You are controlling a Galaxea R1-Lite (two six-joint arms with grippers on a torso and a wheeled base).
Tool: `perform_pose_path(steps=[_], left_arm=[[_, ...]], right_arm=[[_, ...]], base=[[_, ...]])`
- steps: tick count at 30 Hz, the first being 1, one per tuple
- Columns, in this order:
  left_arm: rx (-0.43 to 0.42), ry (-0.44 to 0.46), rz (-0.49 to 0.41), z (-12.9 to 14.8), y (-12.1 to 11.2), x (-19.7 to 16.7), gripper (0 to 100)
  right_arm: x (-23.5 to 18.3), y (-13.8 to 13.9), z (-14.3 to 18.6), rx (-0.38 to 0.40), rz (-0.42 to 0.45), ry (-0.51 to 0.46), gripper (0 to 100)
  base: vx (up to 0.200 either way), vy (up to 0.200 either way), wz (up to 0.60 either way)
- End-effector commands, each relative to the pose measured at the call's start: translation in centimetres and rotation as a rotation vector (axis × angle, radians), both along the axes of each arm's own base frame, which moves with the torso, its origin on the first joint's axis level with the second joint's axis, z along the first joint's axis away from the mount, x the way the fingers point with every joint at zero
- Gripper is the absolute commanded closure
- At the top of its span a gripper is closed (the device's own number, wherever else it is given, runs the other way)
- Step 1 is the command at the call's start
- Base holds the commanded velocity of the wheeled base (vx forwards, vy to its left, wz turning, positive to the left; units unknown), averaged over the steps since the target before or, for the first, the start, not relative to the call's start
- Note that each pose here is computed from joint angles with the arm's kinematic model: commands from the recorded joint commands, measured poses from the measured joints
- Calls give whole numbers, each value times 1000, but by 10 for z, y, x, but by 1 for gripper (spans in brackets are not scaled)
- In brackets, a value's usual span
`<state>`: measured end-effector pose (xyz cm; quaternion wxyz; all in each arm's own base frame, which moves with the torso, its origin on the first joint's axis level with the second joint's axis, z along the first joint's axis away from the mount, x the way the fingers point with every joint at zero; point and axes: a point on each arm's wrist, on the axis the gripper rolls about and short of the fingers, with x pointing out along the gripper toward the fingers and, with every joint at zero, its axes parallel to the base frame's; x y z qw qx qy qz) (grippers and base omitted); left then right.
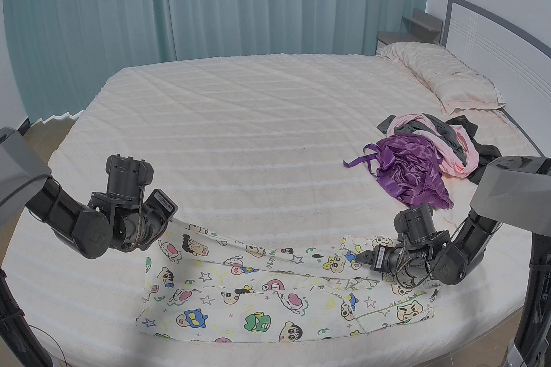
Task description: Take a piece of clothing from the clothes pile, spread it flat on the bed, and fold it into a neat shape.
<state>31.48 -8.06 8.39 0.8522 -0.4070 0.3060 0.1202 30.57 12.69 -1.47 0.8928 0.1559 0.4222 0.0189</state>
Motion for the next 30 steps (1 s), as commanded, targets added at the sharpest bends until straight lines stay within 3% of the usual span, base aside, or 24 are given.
perform_pose_path(steps=[1,11,21,30], left_arm=[[18,45,-2,-9,3,-10,100],[65,169,-16,-35,11,-41,100],[110,194,-50,-50,15,-60,100],[136,284,-62,-75,15,-66,100]], right_arm=[[-1,0,-1,-2,2,4,0],[-2,0,0,-1,1,4,0],[-2,-1,0,-2,-2,3,0],[-3,-1,0,-2,0,5,0]], base=[[0,0,0],[0,0,0],[0,0,0],[0,0,0]])
